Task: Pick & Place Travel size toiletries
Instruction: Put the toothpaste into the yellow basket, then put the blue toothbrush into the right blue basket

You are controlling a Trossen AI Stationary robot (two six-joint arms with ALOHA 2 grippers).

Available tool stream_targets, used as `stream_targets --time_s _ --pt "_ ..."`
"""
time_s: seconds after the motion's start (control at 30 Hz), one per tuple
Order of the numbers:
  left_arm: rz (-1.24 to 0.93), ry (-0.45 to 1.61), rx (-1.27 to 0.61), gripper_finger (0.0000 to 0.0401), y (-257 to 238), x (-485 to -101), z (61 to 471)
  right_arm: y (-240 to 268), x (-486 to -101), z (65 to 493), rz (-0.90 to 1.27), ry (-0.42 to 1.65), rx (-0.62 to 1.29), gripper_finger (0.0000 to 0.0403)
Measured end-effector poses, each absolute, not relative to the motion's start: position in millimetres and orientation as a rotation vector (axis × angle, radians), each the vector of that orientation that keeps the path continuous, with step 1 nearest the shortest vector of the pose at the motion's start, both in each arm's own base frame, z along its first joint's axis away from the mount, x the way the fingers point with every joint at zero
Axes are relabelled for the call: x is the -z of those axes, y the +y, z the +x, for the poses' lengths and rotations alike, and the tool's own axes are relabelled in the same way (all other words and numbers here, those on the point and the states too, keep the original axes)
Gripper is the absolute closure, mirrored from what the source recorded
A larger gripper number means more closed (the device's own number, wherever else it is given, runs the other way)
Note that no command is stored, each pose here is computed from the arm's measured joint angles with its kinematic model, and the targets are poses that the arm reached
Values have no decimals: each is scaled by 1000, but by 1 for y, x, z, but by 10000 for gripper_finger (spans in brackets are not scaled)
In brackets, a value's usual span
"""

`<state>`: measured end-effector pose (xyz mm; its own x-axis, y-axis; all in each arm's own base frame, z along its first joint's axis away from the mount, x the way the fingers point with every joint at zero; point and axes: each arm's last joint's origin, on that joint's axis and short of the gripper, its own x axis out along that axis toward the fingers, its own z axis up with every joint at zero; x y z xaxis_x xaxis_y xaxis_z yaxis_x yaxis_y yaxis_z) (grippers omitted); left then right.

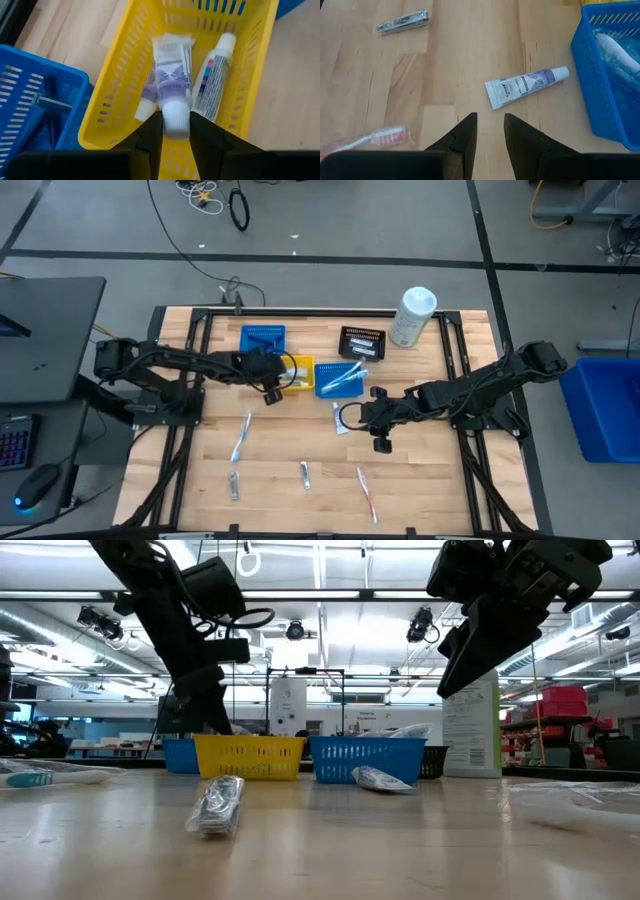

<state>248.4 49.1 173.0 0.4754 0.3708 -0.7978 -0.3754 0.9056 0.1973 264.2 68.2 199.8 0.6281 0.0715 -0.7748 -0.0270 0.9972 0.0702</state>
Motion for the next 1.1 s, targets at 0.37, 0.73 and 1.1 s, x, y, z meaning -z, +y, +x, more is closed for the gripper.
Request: stream_targets --time_s 0.37,0.73,1.1 --pt "-71 936 -491 268 49 -174 250 69 -201 266 58 867 -60 299" --pt "-78 777 -423 270 30 -192 266 70 -207 272 75 786 -71 295" --pt "-100 734 -197 263 -23 -215 277 71 -209 274 82 753 -76 294"
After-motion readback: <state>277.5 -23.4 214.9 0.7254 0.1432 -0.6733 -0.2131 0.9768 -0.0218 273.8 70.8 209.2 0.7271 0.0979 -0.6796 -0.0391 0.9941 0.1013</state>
